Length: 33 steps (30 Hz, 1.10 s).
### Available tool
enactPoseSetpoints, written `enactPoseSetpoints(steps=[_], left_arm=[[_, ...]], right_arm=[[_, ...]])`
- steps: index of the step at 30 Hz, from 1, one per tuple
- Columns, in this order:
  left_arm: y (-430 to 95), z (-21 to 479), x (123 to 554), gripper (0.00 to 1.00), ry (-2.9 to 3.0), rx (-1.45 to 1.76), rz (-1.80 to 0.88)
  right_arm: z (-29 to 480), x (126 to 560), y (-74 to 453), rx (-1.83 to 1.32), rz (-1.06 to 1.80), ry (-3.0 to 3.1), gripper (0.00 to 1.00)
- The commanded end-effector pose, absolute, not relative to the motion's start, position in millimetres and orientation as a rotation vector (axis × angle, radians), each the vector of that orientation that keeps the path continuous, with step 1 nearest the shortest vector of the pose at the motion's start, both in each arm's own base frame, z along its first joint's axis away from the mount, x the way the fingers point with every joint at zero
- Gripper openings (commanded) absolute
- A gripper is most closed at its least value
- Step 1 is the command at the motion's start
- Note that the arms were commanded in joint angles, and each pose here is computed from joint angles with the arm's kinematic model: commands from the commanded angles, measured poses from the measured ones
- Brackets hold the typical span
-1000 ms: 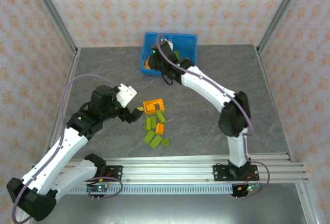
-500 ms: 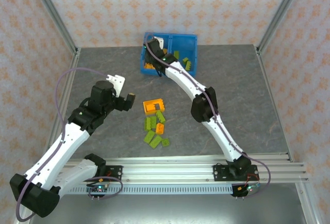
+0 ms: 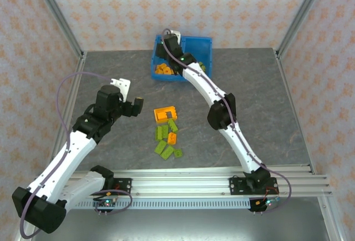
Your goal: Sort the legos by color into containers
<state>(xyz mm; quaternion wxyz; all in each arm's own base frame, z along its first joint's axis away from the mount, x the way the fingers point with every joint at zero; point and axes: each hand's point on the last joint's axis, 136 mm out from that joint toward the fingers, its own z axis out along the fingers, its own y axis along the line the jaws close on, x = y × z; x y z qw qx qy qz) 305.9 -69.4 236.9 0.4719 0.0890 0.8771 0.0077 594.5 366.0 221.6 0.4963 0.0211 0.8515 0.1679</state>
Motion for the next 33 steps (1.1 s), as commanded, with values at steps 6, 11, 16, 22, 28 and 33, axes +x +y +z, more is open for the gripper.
enactPoseSetpoints(steps=[6, 11, 16, 22, 28, 33], left_arm=[[-80, 235, 317, 1.0, 2.189, 0.141, -0.081], [-117, 241, 300, 0.99, 2.307, 0.03, -0.239], [-164, 215, 270, 0.93, 2.441, -0.082, -0.361], [-216, 155, 228, 0.85, 2.693, -0.014, -0.341], [-250, 106, 218, 0.82, 2.82, 0.111, -0.252], [-251, 70, 224, 0.8, 2.849, 0.162, -0.115]], right_arm=[[360, 473, 312, -0.085, 0.512, 2.127, 0.73], [367, 383, 259, -0.182, 0.51, 2.182, 0.87], [350, 312, 208, -0.162, 0.508, 2.223, 0.99], [313, 268, 167, -0.085, 0.446, 2.308, 0.99], [293, 265, 156, -0.039, 0.386, 2.345, 0.99], [288, 266, 155, -0.02, 0.376, 2.346, 0.99]])
